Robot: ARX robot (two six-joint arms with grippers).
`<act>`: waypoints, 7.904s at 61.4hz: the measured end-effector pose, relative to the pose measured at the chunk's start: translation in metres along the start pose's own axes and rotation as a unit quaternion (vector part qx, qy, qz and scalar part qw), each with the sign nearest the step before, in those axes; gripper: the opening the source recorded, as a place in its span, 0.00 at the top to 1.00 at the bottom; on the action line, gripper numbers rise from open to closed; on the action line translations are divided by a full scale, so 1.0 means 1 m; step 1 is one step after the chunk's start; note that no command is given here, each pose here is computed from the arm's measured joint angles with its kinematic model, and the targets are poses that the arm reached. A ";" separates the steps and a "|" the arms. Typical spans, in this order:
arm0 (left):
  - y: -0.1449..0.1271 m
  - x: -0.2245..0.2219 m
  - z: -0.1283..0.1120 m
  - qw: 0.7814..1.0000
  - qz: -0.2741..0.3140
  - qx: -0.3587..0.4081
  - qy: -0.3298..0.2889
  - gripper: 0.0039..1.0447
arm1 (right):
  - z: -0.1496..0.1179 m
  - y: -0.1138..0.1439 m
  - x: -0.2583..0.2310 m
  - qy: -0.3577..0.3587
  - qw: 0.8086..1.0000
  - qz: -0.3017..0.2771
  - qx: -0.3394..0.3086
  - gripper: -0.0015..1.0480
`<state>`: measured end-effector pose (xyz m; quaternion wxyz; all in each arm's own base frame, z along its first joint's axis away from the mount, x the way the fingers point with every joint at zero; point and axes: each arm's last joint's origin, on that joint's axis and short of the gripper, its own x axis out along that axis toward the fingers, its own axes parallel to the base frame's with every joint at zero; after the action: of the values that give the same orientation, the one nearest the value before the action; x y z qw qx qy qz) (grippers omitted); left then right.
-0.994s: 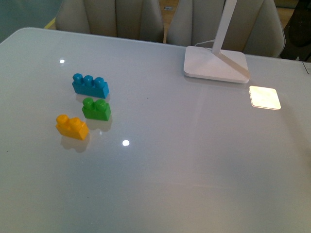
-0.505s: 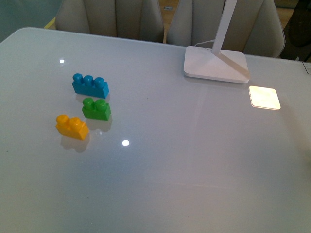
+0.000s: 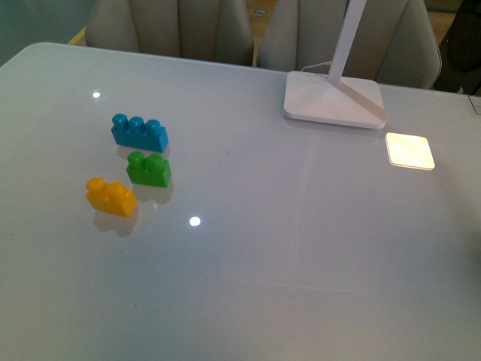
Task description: Insert yellow block into base center
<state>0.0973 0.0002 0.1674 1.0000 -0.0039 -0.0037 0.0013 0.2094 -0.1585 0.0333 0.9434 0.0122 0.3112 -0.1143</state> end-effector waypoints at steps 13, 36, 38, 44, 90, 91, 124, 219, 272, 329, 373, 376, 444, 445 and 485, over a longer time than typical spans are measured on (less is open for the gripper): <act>0.000 0.000 0.000 1.000 0.000 0.000 0.000 0.07 | -0.011 -0.008 0.033 0.015 1.000 0.001 0.020 0.09; 0.000 0.000 0.000 1.000 0.000 0.000 0.000 0.07 | -0.031 -0.009 0.057 0.023 1.000 0.003 0.012 0.09; 0.000 0.000 0.000 1.000 0.000 0.000 0.000 0.07 | -0.033 -0.009 0.059 0.024 1.000 0.004 0.010 0.09; 0.000 0.000 0.000 1.000 0.000 0.000 0.000 0.07 | -0.037 -0.008 0.063 0.027 1.000 0.002 0.003 0.09; 0.000 0.000 0.000 1.000 0.000 0.000 0.000 0.07 | -0.052 -0.012 0.076 0.043 0.999 -0.012 -0.015 0.09; 0.000 0.000 0.000 1.000 0.000 0.000 0.000 0.07 | -0.053 -0.012 0.077 0.043 0.999 -0.012 -0.016 0.09; 0.000 0.000 0.000 1.000 0.000 0.000 0.000 0.07 | -0.050 0.021 0.082 0.041 0.998 0.001 -0.046 0.09; 0.000 0.000 0.000 1.000 0.000 0.000 0.000 0.07 | -0.034 0.331 0.092 0.057 0.987 0.148 -0.028 0.08; 0.000 0.000 0.000 1.000 0.000 0.000 0.000 0.07 | -0.021 0.423 0.085 0.069 0.980 0.188 0.003 0.08; 0.000 0.000 0.000 1.000 0.000 0.000 0.000 0.07 | 0.028 0.378 0.066 0.005 0.975 0.211 0.073 0.08; 0.000 0.000 0.000 1.000 -0.001 0.000 -0.001 0.07 | 0.058 0.168 -0.091 -0.189 0.971 0.143 0.034 0.23; 0.000 0.000 0.000 1.000 0.000 0.000 0.000 0.07 | 0.057 0.155 -0.105 -0.243 0.960 0.140 0.021 0.32; 0.000 0.000 0.000 1.000 0.000 0.000 0.000 0.07 | 0.043 0.128 -0.185 -0.317 0.941 0.116 -0.009 0.98; 0.000 0.000 0.000 1.000 0.000 0.000 0.000 0.07 | 0.043 0.128 -0.185 -0.317 0.941 0.116 -0.009 0.98; 0.000 0.000 0.000 1.000 0.000 0.000 0.000 0.07 | 0.028 0.123 -0.200 -0.315 0.942 0.117 -0.009 0.98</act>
<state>0.0972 0.0002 0.1674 1.0000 -0.0039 -0.0039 0.0013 0.0974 0.0003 0.1678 1.0000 0.0030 -0.0043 0.0015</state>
